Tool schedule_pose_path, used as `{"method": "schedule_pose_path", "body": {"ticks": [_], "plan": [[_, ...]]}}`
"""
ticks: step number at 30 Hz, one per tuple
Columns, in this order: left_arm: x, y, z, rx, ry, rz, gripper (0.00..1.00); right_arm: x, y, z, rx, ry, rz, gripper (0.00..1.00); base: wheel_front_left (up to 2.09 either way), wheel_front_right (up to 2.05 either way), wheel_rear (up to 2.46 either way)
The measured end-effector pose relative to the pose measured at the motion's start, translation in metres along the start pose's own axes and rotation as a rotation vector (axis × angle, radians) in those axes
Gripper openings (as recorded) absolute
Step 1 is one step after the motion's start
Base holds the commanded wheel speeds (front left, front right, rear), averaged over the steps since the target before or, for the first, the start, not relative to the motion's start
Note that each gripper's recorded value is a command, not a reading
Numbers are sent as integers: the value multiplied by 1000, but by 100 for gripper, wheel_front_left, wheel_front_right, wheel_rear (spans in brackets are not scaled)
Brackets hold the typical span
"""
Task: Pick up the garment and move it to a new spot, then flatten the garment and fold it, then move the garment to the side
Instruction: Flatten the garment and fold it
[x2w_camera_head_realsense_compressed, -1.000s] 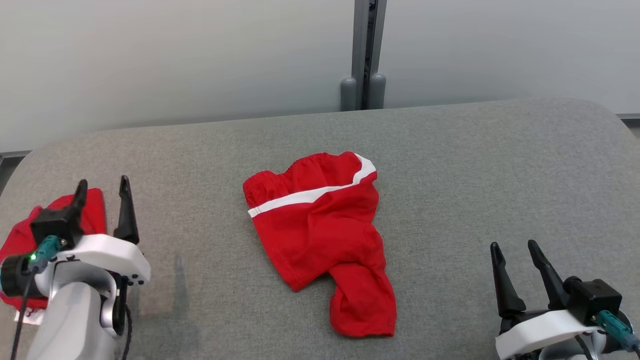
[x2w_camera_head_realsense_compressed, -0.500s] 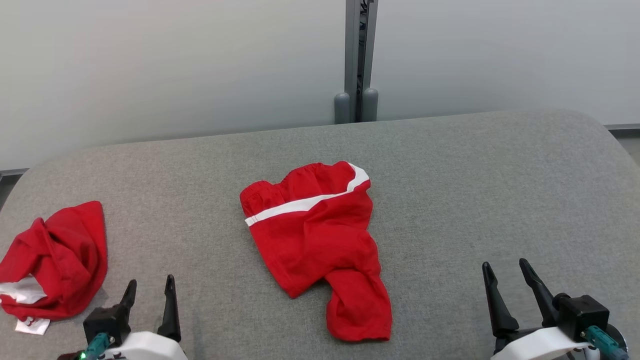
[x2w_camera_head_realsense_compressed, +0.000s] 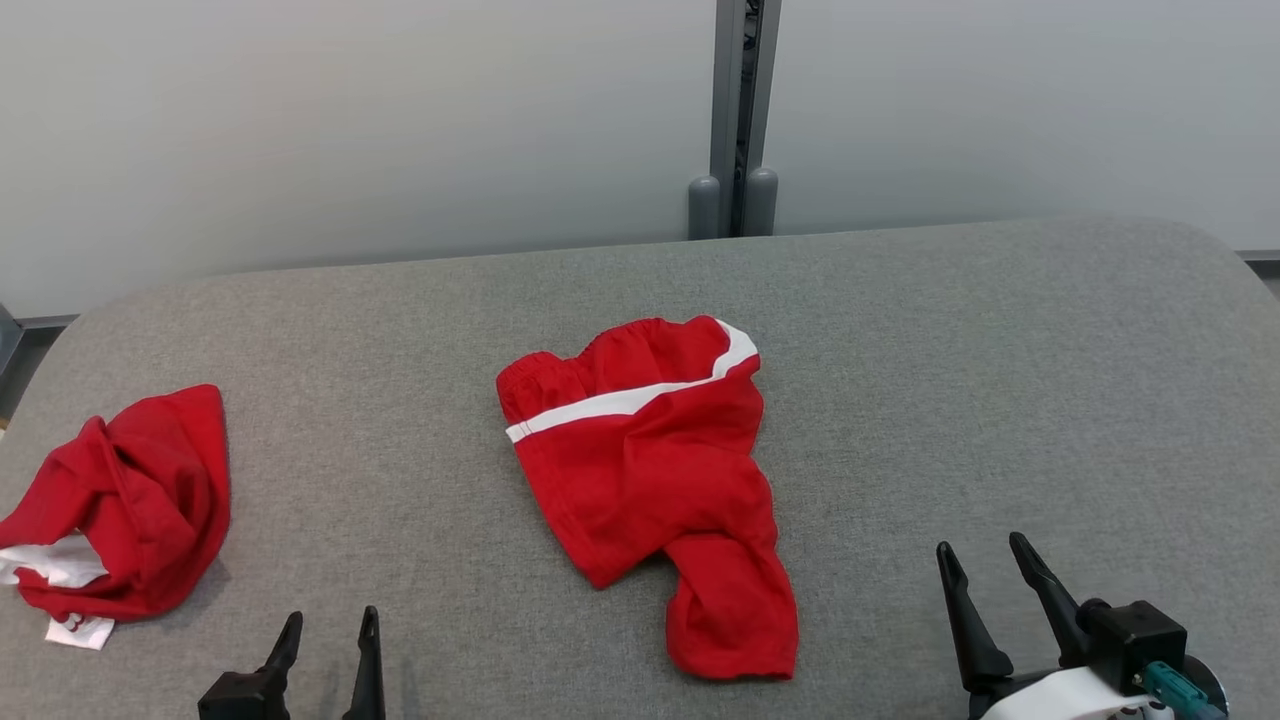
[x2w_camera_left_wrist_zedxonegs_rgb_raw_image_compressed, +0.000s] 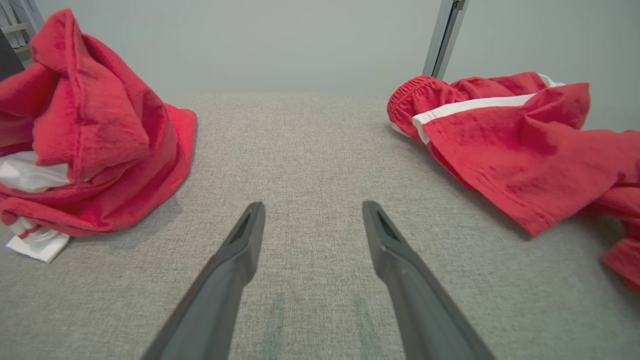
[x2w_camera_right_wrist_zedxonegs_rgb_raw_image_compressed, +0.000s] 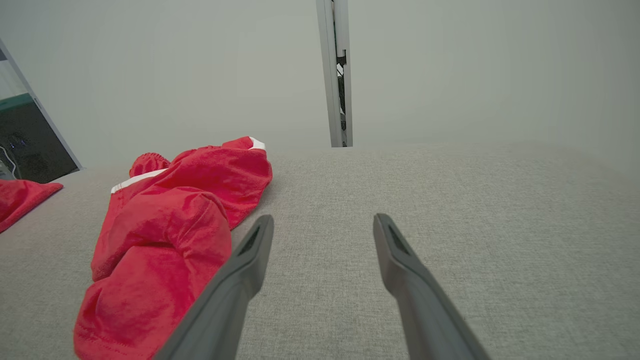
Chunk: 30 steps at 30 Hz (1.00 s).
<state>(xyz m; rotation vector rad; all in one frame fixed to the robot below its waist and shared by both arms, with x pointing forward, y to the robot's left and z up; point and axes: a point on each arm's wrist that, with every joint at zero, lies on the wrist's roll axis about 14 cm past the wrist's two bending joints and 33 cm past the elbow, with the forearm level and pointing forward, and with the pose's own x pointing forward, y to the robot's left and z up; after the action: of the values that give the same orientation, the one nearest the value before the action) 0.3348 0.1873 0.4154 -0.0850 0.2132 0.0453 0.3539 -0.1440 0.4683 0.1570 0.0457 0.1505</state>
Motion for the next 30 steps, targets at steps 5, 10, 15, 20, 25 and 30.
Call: {"method": "schedule_pose_path", "body": {"ticks": [5, 10, 15, 20, 25, 30], "plan": [[2, -5, -3, -5, 12, -17, 100, 10, 15, -5, 5, 18, 51, 100, 0, 0, 0], [11, -18, -2, -28, 14, -48, 100, 33, 37, -3, -1, 17, 128, 100, 0, 0, 0], [17, -23, -5, -44, 27, -58, 100, 63, 74, 0, -31, 10, 262, 100, 0, 0, 0], [18, -21, -10, -63, 47, -43, 100, 96, 106, 4, -77, 5, 385, 100, 0, 0, 0], [15, -12, -18, -97, 74, -3, 100, 128, 113, 2, -78, 25, 407, 100, 0, 0, 0], [15, -4, -21, -96, 84, 23, 100, 157, 93, -1, -72, 48, 346, 100, 0, 0, 0]]}}
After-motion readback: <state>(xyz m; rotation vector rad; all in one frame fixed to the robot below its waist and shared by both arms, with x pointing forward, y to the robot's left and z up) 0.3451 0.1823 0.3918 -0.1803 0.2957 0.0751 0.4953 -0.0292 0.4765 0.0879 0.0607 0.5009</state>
